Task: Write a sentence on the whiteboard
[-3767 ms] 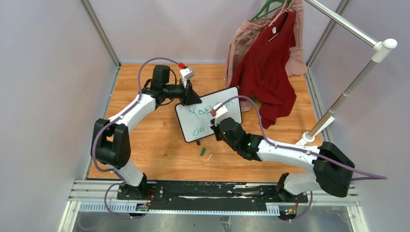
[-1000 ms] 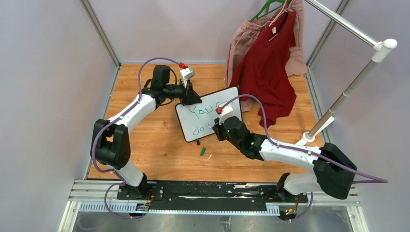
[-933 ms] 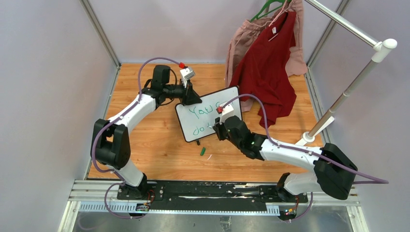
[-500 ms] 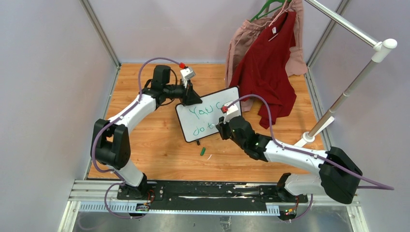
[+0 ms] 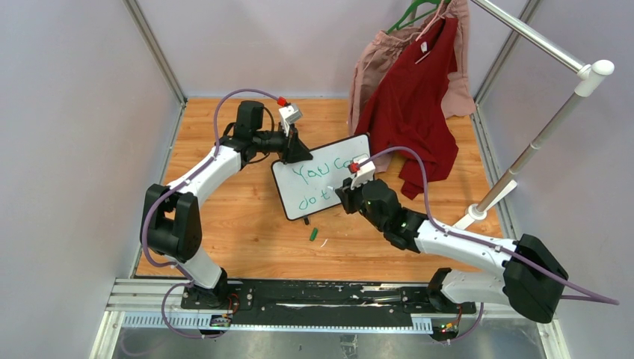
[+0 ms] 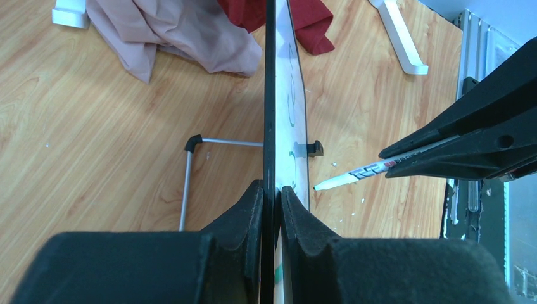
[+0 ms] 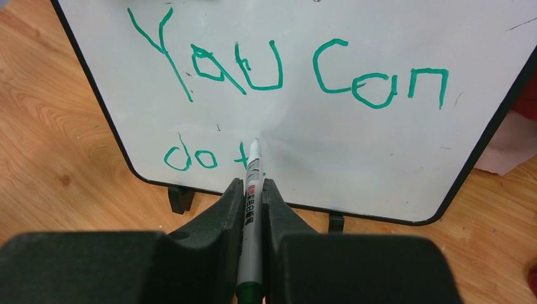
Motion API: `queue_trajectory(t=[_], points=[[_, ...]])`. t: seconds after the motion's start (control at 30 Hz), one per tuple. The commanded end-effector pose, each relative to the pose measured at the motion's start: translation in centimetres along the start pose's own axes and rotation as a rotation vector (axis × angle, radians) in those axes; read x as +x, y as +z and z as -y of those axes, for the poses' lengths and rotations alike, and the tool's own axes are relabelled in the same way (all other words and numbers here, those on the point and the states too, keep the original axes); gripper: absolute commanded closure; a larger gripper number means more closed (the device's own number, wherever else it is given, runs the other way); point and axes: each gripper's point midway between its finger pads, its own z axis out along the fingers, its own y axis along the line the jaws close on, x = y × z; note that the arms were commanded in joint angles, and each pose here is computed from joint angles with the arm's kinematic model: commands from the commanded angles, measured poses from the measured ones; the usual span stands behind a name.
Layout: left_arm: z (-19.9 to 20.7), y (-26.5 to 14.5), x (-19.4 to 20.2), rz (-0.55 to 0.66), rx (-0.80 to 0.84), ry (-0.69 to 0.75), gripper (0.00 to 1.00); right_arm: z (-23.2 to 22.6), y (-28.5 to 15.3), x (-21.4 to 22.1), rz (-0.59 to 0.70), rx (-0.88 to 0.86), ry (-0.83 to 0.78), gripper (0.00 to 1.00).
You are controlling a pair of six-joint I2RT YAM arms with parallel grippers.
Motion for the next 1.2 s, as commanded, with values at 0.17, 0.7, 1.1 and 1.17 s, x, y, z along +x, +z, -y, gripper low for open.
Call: queue_trajectory(t=[0.17, 0.7, 1.1, 1.17], points=[[0.2, -0.1, -0.3, 0.009, -0.010, 0.059, 1.00, 0.5, 1.2, -2.4, 0.057, 0.027, 0.024, 1.00], [0.2, -0.1, -0.3, 0.010, -0.009, 0.060, 1.00, 1.6, 1.3, 0.7, -0.031, 0.057, 0.020, 1.00], [0.2, -0.1, -0.4, 0.011, -0.010, 0.060, 1.00, 1.9, 0.7, 3.3, -0.096, 0.055, 0.032, 1.00], [0.2, -0.1, -0.4, 0.011, -0.009, 0.060, 1.00, 1.9, 0.7, 3.7, -0.106, 0.054, 0.035, 1.00]])
